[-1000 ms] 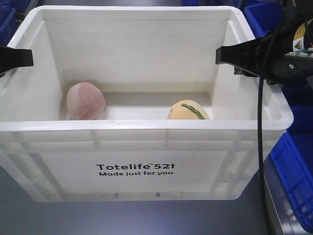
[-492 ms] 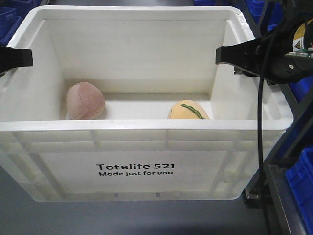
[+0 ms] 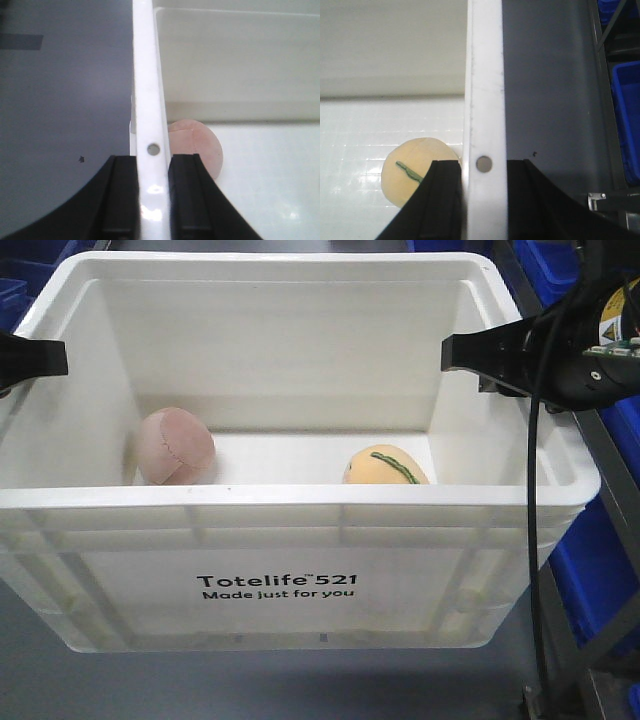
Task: Place moving items into box and shelve
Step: 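Keep gripping the tote rims with both grippers as the base nears the blue shelf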
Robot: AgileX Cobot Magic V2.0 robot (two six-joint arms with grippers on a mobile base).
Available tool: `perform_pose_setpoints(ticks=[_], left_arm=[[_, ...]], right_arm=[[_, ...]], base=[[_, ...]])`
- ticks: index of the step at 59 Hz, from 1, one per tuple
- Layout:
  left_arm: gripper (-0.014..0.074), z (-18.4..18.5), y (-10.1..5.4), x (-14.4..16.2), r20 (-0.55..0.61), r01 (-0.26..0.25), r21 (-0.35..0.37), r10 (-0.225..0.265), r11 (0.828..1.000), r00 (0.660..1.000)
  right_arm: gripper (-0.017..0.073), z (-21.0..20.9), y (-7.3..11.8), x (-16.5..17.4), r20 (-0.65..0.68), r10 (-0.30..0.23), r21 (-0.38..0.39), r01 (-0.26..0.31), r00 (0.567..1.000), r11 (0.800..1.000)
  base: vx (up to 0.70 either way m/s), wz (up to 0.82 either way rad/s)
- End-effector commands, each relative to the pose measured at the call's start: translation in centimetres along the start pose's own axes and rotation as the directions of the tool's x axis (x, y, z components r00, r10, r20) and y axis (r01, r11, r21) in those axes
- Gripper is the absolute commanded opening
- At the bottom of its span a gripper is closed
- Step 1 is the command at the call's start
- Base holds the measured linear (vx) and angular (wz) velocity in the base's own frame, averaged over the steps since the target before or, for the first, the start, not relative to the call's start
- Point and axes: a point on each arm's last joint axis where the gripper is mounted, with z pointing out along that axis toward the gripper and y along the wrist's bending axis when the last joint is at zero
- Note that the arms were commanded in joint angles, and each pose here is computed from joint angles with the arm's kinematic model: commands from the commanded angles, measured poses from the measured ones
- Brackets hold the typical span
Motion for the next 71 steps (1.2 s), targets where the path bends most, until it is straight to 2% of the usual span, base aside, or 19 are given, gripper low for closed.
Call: perform_pose_setpoints(ticks=[1, 71], left_arm=[[-0.0022, -1.80, 0.57, -2.12, 0.174, -0.060, -0.029, 0.064, 0.998, 0.983], [-0.0022, -1.80, 0.57, -2.12, 0.174, -0.060, -0.029, 0.064, 0.998, 0.983]], right_arm=[[0.0085, -2.34, -1.35, -1.88, 0.176, -0.050, 0.054, 0.041, 0.983, 0.998], [0.0085, -2.34, -1.35, -1.88, 0.176, -0.050, 0.054, 0.041, 0.983, 0.998]], base=[[0.39, 0.01], [0.33, 0.05]])
